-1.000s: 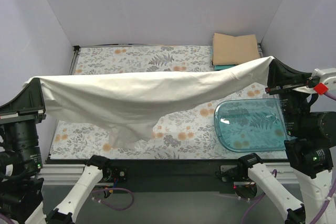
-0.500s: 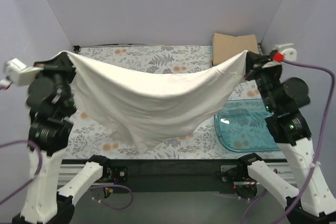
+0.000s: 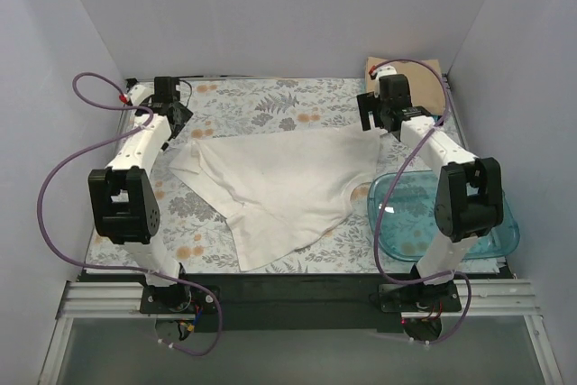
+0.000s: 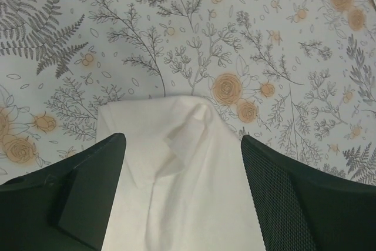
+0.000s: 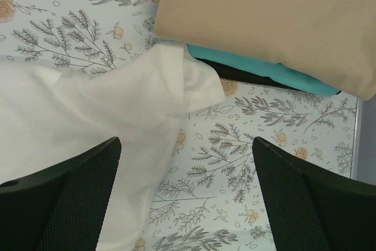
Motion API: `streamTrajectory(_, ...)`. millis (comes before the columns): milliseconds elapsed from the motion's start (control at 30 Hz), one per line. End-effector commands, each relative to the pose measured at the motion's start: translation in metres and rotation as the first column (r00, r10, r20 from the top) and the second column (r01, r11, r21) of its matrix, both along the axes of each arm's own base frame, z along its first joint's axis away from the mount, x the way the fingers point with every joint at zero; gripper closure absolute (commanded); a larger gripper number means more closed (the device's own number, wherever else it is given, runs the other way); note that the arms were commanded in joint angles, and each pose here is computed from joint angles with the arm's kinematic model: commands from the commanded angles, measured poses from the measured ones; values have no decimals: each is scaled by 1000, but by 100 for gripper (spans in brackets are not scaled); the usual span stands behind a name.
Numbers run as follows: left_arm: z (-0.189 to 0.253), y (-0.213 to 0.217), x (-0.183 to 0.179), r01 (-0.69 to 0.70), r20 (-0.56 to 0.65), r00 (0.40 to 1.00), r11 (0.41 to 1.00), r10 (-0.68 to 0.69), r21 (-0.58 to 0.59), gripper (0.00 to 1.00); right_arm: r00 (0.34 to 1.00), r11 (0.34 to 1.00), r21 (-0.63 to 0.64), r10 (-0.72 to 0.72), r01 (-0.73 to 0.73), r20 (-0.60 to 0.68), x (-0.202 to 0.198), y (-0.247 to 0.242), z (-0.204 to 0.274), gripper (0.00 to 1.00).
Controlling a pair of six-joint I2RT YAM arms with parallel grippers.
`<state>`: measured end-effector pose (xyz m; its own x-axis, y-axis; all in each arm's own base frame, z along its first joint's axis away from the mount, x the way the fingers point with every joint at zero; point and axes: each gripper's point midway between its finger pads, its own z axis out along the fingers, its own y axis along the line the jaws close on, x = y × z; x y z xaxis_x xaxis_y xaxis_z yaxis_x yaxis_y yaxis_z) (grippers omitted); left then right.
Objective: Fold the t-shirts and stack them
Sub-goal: Flatten the tshirt out
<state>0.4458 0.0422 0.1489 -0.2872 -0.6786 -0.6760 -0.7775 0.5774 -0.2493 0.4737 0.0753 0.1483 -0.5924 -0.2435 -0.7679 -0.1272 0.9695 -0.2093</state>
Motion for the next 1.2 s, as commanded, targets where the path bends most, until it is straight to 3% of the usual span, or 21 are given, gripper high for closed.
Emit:
streamTrajectory(0,46,-2,-10,-9,81,997,999,12,-46,21,986,999,27,14,-18,163,12,6,79,2)
streamTrajectory(200,19,-25,-52,56,125,992,984,-35,-170,19,959,934,235,241,-270,147,-47,79,74,2)
streamTrajectory(233,27,-30,-58,76,169,985,979,-44,-190,19,956,909,297,273,-294,110,-72,92,58,2)
streamTrajectory(333,-3,-47,-79,134,201,976,954,-81,-267,18,942,837,431,307,-335,136,-113,132,53,2)
streamTrajectory(367,5,-55,-79,178,266,959,939,-98,-294,18,927,809,460,362,-366,100,-139,150,29,2)
streamTrajectory(400,-15,-59,-91,171,234,967,932,-97,-320,18,907,767,492,396,-413,144,-147,165,33,2)
streamTrajectory(500,-30,-66,-106,177,223,970,914,-99,-365,18,785,627,521,602,-580,149,-221,225,21,2)
streamTrajectory(600,-42,-62,-115,142,183,980,921,-79,-362,18,683,557,490,721,-670,113,-273,266,7,2)
streamTrajectory(700,-44,-59,-122,113,160,985,926,-59,-359,18,513,429,439,854,-790,89,-342,322,-2,3)
streamTrajectory(867,-50,-45,-135,32,116,993,946,6,-323,17,384,389,312,920,-867,-80,-403,372,-53,3)
streamTrajectory(1033,-52,-41,-140,30,105,994,953,2,-302,16,418,455,167,883,-875,-211,-409,389,-92,5)
streamTrajectory(1167,-52,-38,-142,18,105,994,958,13,-286,16,428,481,153,858,-863,-284,-420,379,-112,15)
